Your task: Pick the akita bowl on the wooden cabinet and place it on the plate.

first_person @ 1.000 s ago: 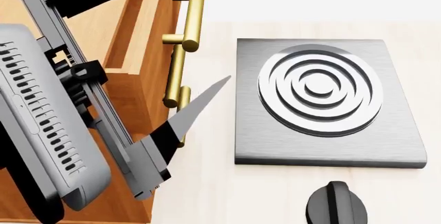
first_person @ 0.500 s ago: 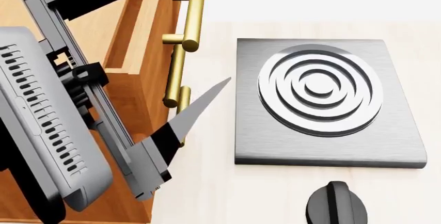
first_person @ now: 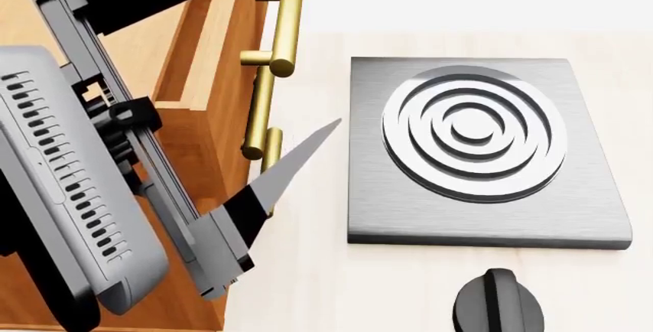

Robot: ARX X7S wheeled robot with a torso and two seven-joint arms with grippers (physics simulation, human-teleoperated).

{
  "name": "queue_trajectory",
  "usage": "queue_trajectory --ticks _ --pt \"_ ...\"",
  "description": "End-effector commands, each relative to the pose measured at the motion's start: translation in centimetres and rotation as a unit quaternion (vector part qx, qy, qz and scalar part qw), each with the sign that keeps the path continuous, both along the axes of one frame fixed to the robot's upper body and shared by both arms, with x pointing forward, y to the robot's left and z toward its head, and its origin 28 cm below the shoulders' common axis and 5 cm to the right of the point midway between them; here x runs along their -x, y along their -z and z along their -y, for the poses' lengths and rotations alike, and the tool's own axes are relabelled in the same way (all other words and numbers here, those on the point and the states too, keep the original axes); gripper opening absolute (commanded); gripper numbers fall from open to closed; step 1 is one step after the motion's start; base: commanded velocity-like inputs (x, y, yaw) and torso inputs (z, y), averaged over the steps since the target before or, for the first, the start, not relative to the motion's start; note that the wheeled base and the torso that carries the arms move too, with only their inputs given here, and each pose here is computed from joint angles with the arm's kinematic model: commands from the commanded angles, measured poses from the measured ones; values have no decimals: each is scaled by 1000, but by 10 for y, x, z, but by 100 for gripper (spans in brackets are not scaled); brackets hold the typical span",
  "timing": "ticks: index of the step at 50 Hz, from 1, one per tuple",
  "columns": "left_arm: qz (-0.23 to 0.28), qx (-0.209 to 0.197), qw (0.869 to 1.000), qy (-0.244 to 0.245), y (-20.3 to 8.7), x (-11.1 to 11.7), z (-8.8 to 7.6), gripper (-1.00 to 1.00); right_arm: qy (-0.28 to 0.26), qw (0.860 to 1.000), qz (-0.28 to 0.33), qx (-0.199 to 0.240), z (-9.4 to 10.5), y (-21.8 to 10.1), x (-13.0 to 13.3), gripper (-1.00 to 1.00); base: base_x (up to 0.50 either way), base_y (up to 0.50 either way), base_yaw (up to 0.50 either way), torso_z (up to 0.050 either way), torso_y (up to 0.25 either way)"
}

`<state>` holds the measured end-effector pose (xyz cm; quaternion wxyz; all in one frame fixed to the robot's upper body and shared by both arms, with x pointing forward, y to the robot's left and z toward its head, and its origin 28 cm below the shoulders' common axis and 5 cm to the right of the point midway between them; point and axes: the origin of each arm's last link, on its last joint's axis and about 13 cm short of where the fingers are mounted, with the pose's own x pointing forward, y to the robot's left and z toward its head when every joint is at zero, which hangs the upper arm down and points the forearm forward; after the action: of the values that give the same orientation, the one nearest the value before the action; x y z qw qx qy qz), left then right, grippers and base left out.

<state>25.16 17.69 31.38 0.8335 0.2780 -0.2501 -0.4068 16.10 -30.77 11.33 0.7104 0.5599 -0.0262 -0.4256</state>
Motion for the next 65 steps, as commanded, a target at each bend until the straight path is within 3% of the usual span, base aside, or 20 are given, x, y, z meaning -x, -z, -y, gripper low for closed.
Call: queue_trajectory --ticks 1,65 --pt "-1 1 1000 0 1 0 0 100 3 1000 -3 10 2 2 -2 -100 0 0 0 0 0" --pt "-9 4 1000 -1 9 -3 -2 100 9 999 -39 2 6 23 -10 -100 0 0 0 0 0"
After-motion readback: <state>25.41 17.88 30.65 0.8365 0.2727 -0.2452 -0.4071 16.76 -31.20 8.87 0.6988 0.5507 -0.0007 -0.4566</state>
